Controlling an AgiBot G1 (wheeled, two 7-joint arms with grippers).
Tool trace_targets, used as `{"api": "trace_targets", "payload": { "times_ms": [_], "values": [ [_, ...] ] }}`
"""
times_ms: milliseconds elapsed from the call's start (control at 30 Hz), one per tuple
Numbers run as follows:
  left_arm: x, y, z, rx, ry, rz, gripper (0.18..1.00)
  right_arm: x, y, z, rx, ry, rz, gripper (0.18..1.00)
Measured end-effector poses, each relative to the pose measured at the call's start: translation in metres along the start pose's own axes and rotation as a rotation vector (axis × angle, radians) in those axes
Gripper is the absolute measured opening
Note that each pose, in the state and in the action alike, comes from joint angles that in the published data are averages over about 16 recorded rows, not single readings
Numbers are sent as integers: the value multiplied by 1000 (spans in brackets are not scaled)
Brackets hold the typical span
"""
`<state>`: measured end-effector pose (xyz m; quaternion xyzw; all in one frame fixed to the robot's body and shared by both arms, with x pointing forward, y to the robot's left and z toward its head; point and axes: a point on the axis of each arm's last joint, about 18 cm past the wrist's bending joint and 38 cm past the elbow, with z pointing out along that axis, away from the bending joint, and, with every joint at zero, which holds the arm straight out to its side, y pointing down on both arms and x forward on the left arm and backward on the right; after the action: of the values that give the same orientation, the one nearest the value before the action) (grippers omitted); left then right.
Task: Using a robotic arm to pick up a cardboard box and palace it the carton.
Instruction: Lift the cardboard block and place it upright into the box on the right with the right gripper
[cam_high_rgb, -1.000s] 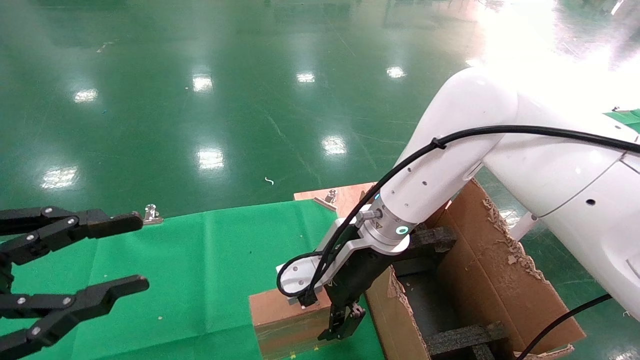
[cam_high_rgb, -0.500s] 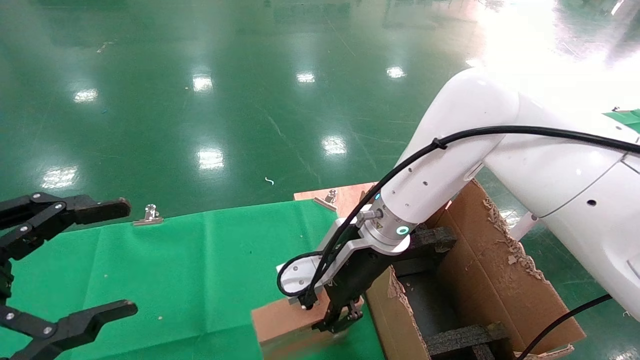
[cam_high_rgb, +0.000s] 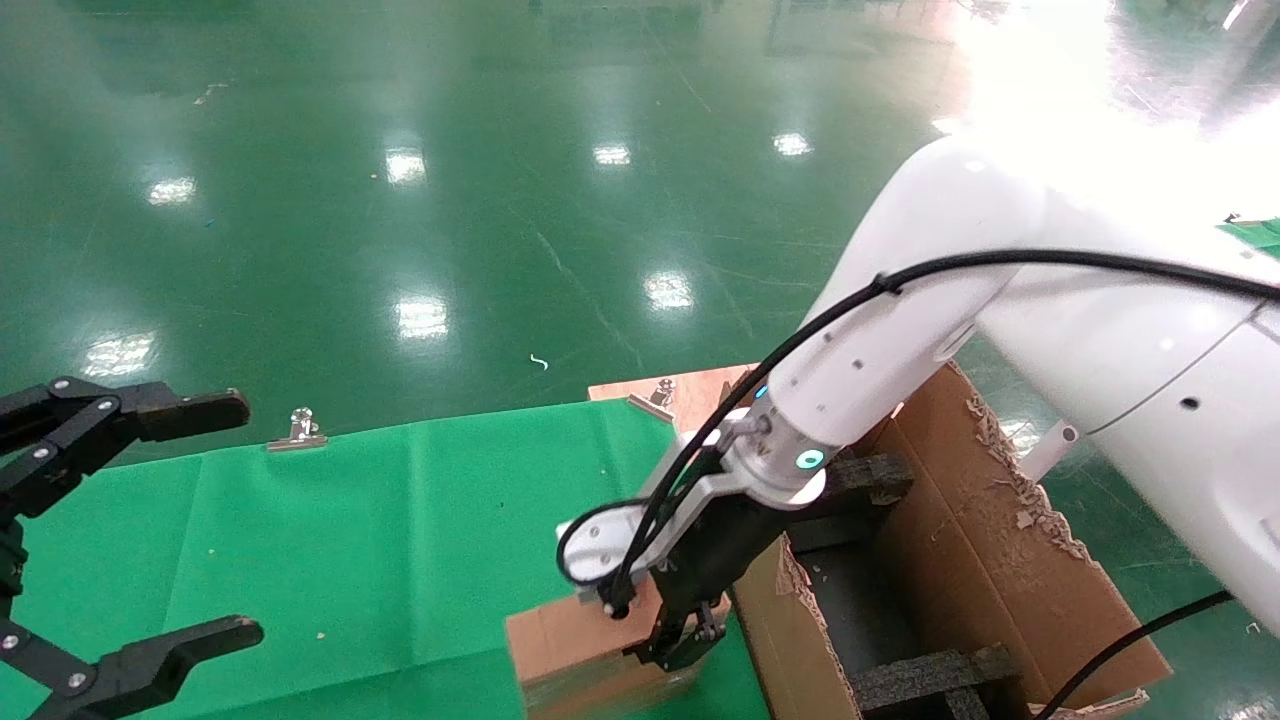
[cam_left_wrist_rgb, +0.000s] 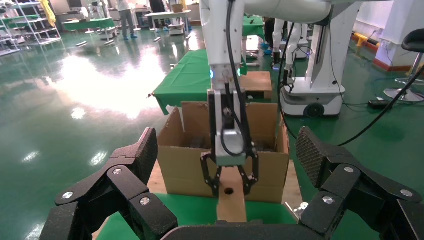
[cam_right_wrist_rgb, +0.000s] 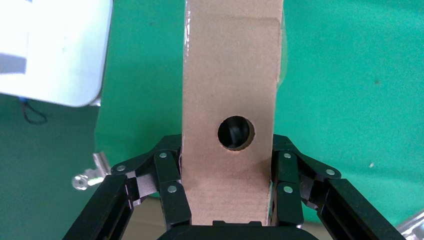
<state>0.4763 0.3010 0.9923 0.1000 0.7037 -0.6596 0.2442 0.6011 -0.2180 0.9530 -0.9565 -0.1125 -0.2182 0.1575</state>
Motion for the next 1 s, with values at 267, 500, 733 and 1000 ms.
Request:
{"api": "trace_targets", "payload": {
  "times_ms": [267,500,733,1000],
  "values": [
    [0,0,0,0,0,0,1001,24,0,-53,18,96,29,412],
    [0,0,0,0,0,0,1001,49,-7,-115,19,209,7,410],
    [0,0,0,0,0,0,1001,64,-16,-160,19,284,-28,408],
    [0,0,0,0,0,0,1001,69,-13,-184,13,319,-43,407]
  ]
}}
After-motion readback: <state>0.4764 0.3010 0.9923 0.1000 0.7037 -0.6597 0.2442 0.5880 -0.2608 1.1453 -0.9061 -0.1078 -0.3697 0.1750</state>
